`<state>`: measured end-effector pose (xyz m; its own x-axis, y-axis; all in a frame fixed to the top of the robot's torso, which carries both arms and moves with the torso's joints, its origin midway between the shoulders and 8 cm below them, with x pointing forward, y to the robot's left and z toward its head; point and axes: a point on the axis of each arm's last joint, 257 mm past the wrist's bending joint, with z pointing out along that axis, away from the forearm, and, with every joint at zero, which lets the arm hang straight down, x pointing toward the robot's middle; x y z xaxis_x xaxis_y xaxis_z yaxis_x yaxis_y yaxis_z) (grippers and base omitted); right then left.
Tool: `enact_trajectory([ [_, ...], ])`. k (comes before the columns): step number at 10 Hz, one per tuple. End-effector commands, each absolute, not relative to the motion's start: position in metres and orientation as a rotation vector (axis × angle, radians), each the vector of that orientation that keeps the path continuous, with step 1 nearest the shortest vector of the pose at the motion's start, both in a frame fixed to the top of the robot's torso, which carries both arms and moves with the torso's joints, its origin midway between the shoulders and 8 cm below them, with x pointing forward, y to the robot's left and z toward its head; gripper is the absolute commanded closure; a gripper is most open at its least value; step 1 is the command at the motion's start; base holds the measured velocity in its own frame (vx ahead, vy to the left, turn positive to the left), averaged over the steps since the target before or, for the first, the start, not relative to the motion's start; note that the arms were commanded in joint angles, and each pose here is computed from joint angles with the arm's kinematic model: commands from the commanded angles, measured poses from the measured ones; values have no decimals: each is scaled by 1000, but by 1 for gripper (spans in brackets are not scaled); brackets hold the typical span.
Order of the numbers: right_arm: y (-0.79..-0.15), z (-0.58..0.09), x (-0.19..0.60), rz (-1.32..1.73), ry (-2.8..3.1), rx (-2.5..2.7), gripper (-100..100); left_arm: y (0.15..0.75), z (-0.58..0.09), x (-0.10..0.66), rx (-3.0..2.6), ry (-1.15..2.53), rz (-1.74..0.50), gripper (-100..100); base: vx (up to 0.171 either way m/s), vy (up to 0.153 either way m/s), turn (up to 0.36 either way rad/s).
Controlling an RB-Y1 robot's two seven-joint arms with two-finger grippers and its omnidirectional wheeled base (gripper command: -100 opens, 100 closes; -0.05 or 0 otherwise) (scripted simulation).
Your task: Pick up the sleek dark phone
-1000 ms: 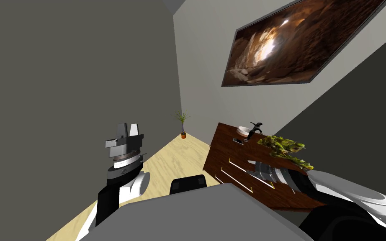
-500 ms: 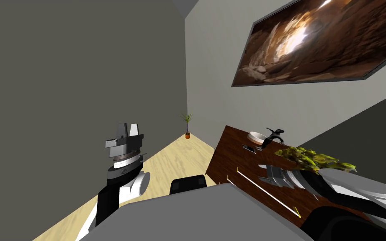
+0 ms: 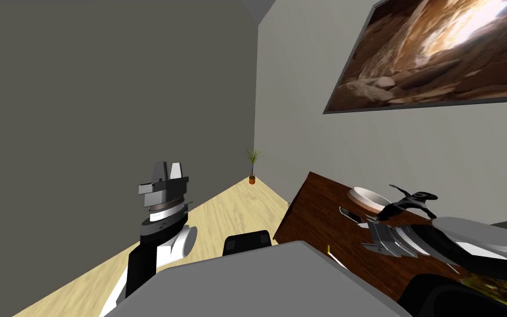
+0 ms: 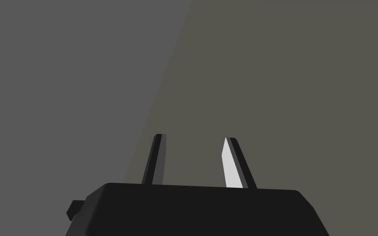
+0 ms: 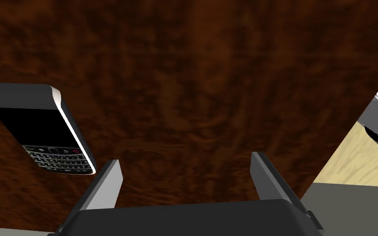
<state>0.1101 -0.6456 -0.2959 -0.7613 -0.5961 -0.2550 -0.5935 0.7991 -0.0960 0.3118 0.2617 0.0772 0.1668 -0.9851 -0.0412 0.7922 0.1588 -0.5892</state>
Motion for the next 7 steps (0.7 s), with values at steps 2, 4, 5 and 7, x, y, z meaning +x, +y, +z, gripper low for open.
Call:
enact_trajectory([
  [2,-670,-296,75,-61,2821,-939,-100,262,77,312,-494,474,-1340,0,119,-111,282],
  [4,-685,-298,39,-82,2913,-934,-100,262,77,312,-494,474,-1340,0,85,-151,295],
  [5,-687,-301,22,-76,2949,-926,-100,262,77,312,-494,474,-1340,0,65,-145,280],
  [7,-684,-302,24,-73,2946,-927,-100,262,77,312,-494,474,-1340,0,28,-65,42],
])
